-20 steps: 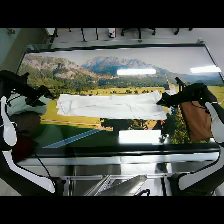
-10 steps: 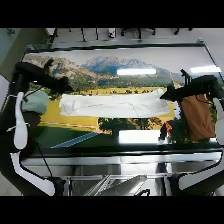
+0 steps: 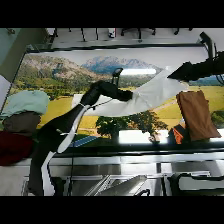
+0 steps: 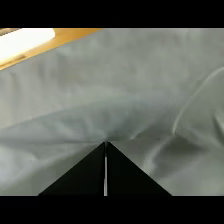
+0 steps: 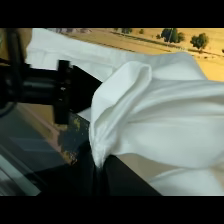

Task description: Fold the shirts.

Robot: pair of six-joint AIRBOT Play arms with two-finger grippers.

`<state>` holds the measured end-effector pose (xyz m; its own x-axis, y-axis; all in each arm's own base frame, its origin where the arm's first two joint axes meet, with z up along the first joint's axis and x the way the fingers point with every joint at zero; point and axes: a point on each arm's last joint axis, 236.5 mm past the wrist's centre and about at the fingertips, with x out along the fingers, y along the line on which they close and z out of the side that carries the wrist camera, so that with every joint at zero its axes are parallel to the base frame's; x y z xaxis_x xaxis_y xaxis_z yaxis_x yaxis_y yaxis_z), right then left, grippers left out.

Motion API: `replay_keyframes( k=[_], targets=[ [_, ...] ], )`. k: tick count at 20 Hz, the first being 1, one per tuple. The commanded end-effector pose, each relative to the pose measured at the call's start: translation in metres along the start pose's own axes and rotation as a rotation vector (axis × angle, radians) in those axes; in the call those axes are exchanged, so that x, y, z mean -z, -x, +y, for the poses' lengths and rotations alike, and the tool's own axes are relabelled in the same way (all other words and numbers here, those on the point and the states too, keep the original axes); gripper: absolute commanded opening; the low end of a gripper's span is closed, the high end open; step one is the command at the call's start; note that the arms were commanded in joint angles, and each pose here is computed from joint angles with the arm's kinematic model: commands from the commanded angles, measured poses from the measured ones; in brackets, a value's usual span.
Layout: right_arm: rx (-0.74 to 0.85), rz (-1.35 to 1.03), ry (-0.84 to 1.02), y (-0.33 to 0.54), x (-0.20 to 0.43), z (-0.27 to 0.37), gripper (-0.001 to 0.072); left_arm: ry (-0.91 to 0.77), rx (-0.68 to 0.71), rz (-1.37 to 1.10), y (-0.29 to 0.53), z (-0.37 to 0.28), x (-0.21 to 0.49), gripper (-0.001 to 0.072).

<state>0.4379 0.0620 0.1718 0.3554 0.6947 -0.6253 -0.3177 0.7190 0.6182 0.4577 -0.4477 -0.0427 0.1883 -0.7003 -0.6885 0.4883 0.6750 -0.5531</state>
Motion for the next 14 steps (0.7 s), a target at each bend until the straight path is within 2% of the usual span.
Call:
replay_keyframes(
  k=[1,6,8,11,14],
  targets=[
    [0.003,-0.015,0.060,0.019,-0.003,0.025,0.0024,0.012,0.032,0.000,-0.057,-0.028,0.016,0.0013],
    [0.001,0.000,0.042,0.012,-0.002,0.016,0.0025,0.115,0.024,0.051,-0.074,-0.018,0.039,0.0014],
    [-0.003,0.009,0.034,0.008,-0.002,0.013,0.0025,0.155,0.075,0.056,-0.058,-0.027,0.026,0.0014],
    [-0.010,0.022,0.028,0.002,-0.001,0.014,0.0024,0.188,0.108,0.023,0.005,-0.025,-0.010,0.0014],
    [-0.025,0.024,0.050,-0.011,-0.003,0.026,0.0025,0.103,0.103,-0.028,0.124,-0.006,-0.051,0.0014]
  ],
)
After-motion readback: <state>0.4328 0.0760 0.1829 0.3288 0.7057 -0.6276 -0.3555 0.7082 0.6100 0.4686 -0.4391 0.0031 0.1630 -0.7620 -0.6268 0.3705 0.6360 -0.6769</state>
